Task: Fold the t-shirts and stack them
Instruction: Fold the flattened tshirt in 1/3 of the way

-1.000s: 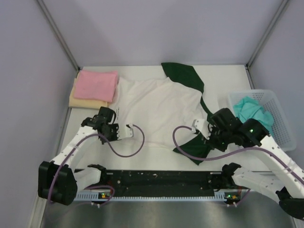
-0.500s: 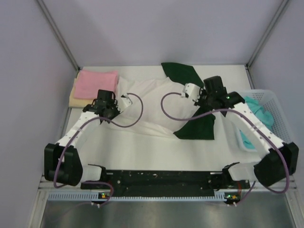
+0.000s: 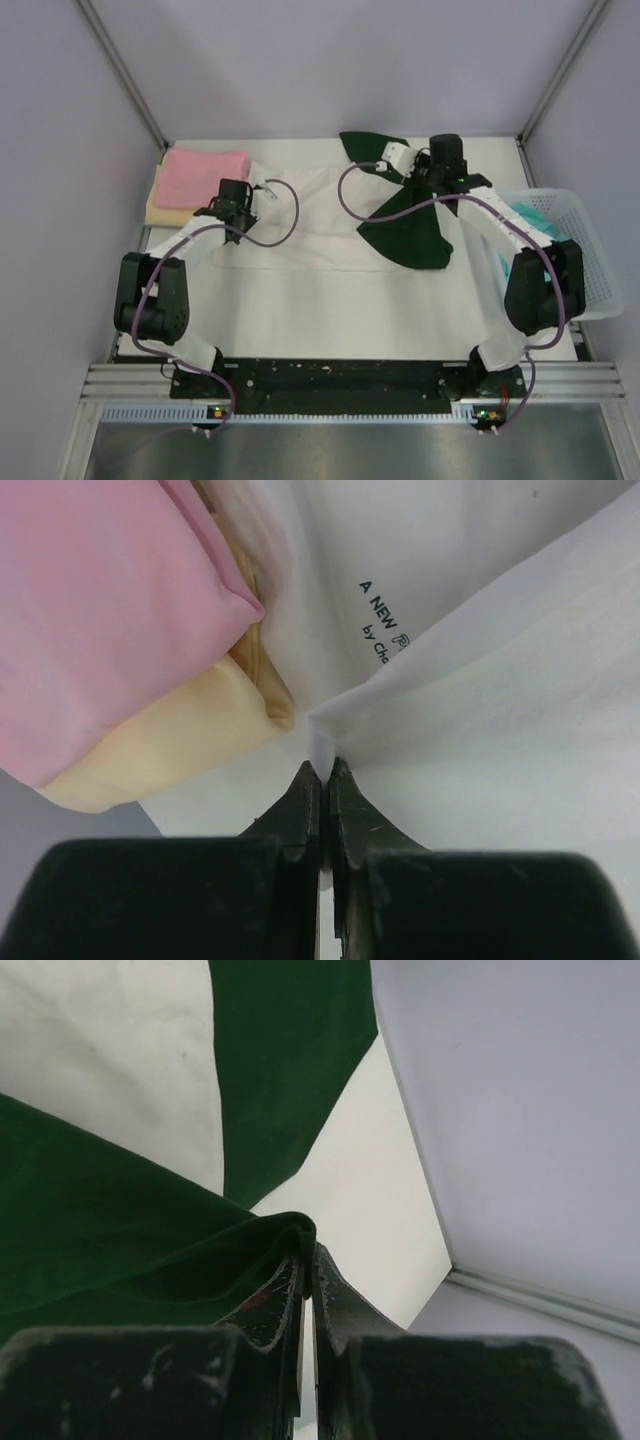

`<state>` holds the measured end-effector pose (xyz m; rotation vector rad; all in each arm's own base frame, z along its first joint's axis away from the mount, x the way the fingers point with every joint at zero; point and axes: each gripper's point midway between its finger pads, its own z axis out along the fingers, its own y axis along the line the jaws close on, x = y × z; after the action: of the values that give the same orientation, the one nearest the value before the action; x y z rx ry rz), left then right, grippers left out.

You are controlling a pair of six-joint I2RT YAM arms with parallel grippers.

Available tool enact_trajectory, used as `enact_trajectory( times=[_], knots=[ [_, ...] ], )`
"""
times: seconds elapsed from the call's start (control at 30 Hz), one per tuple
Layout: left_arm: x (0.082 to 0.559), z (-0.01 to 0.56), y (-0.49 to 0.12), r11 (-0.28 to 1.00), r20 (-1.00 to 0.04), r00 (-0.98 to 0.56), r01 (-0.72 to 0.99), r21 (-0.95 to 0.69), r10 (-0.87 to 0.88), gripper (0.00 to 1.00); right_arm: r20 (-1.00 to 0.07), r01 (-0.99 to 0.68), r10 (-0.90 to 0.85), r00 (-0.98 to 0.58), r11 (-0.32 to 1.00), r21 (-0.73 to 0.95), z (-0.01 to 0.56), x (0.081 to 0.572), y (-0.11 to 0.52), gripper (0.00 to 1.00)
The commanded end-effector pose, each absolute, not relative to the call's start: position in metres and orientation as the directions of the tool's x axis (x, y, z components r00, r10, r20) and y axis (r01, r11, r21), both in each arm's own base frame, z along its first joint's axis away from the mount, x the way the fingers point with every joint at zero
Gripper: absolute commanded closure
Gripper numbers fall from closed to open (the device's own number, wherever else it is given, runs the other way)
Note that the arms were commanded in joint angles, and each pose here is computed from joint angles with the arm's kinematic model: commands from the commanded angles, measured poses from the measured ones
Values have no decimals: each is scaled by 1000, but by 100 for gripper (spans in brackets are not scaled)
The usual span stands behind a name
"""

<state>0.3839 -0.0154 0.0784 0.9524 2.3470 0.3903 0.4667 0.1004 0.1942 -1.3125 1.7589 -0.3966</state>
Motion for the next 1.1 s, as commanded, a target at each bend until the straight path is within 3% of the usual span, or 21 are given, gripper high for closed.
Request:
enact_trajectory(
  times=[0.0,0.27,0.4,0.43,0.53,0.6,0.7,0.83,0.93,1.07],
  knots=[
    [407,95,-3,738,-449,-601,413,534,661,100,-475,-533,-875,93,360,-766,231,505,121,100],
    [408,88,3,734,-431,-619,393,554,656,100,-455,-531,-886,93,342,-775,218,533,126,100],
    [410,84,7,721,-404,-629,397,567,664,97,-497,-515,-866,58,401,-758,211,550,129,100],
    [411,84,8,717,-396,-632,395,575,666,91,-521,-507,-853,21,440,-741,205,556,127,90],
    [418,97,14,694,-384,-626,374,616,678,66,-641,-367,-747,-175,654,-662,211,571,109,40],
    [425,118,16,681,-399,-607,349,644,688,54,-724,-206,-607,-327,794,-573,229,571,87,30],
    [424,155,4,681,-457,-532,371,631,713,51,-790,-99,-385,-477,917,-387,237,537,76,30],
    [398,166,-29,637,-496,-403,545,545,769,54,-809,-88,-163,-564,987,-137,228,467,87,30],
    [357,144,-51,508,-465,-291,733,453,836,59,-778,-41,-22,-628,999,5,199,417,90,34],
    [321,101,-42,389,-360,-240,814,431,902,57,-724,115,124,-678,991,62,159,365,71,41]
  ],
)
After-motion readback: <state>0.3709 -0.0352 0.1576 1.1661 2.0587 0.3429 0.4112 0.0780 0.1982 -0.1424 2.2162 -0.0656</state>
